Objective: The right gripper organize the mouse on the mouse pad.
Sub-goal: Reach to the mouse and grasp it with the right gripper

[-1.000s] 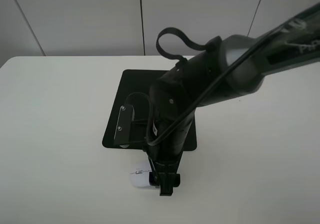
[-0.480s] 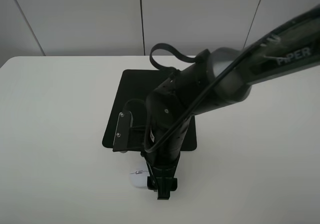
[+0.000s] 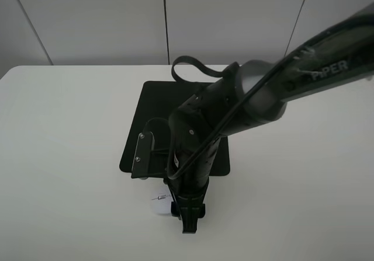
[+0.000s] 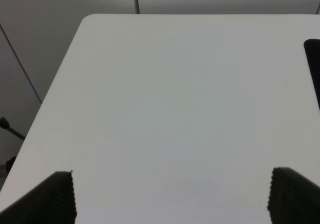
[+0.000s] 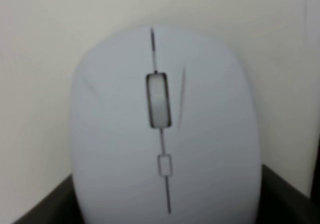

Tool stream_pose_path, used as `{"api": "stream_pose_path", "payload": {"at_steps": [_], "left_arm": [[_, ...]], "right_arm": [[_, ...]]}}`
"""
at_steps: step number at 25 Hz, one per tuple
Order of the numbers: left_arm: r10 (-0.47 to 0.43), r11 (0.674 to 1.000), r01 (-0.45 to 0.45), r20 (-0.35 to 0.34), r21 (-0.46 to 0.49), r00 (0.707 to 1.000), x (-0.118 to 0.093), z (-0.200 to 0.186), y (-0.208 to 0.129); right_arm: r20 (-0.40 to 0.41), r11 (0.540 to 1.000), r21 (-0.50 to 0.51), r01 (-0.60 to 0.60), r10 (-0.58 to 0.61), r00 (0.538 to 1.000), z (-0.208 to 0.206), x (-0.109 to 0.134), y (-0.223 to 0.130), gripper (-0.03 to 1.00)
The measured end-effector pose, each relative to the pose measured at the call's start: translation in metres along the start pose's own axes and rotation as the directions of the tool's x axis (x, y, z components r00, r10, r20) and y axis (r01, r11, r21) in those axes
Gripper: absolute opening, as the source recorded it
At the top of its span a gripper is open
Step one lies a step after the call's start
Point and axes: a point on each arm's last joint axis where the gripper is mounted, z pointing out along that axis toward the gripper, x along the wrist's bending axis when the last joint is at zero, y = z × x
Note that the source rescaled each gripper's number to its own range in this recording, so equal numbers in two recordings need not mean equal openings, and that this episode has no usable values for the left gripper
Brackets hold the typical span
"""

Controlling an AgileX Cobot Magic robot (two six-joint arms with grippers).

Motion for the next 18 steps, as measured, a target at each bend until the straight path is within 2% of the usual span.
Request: {"api": "stream_pose_path", "payload": {"at_steps": [18], "left_arm": [[0.000,1.000,0.000,0.000,0.000,1.000,0.0000,0.0000,0.0000]], "right_arm": [[-0.002,1.000,0.003,0.000,0.000,1.000,0.0000,0.0002,-0.0002,0.01]]}}
